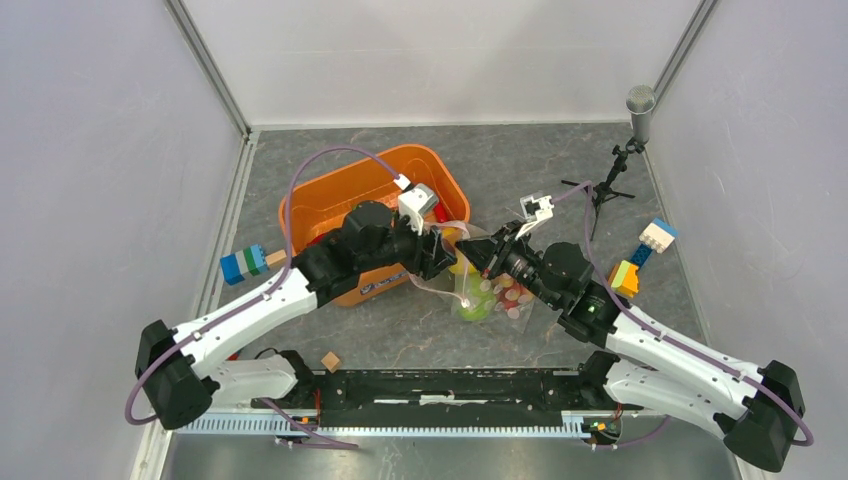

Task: Place the food in the zip-top bag and seal the zipper
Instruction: Place the fake fruit in the zipper food storage bag, then move the bin to the center of the board, then pick up the fake fruit from the bin.

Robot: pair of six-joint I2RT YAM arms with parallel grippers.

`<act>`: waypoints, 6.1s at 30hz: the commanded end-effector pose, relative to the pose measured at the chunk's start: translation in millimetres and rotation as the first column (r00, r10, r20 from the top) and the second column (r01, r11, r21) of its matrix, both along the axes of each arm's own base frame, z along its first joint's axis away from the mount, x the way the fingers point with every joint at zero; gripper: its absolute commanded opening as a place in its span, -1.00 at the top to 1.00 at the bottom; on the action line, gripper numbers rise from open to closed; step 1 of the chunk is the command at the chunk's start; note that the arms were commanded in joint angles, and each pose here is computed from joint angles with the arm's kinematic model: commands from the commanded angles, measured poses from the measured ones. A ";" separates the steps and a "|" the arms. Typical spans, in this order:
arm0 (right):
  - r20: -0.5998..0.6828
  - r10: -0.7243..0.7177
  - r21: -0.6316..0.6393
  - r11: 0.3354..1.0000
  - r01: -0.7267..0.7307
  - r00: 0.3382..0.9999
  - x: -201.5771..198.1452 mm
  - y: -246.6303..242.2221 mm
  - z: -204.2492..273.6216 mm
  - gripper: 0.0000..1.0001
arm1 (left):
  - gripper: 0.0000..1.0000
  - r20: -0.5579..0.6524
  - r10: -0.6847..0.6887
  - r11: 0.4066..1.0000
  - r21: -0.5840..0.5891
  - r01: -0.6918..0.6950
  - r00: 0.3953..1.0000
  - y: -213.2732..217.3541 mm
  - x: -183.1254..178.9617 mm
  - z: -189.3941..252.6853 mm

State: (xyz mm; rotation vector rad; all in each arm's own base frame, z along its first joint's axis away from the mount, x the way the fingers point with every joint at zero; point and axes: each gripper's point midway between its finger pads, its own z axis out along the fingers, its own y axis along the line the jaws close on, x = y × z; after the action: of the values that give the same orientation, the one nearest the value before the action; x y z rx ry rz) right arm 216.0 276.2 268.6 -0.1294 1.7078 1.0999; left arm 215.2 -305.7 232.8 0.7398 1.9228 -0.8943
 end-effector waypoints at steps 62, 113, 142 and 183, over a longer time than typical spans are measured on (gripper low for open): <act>0.205 -0.262 0.005 0.964 0.267 0.943 -17.3 -102.3 54.8 1.00 | -1.00 -0.143 0.573 0.813 0.230 -0.535 0.807 123.0 63.6 -75.3; 0.269 -0.551 -0.235 0.757 0.609 0.790 23.6 -157.6 17.8 0.96 | -0.76 -0.287 0.859 0.505 0.329 -0.798 0.425 126.3 140.3 -195.8; 0.131 -0.424 -0.139 0.887 0.440 0.896 1.8 -129.2 8.4 0.95 | -1.00 -0.223 0.624 0.775 0.300 -0.556 0.749 116.9 95.3 -152.6; 0.096 -0.286 -0.094 0.951 0.295 0.953 -5.4 -94.8 6.9 0.97 | 0.01 -0.079 0.056 0.940 -0.331 -0.079 0.995 39.0 -8.4 61.8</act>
State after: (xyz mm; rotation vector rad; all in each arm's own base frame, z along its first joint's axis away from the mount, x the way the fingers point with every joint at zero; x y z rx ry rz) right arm 212.9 173.1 247.6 0.0110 1.7264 0.6860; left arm 243.0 -227.4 240.7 0.2579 1.9643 -0.9394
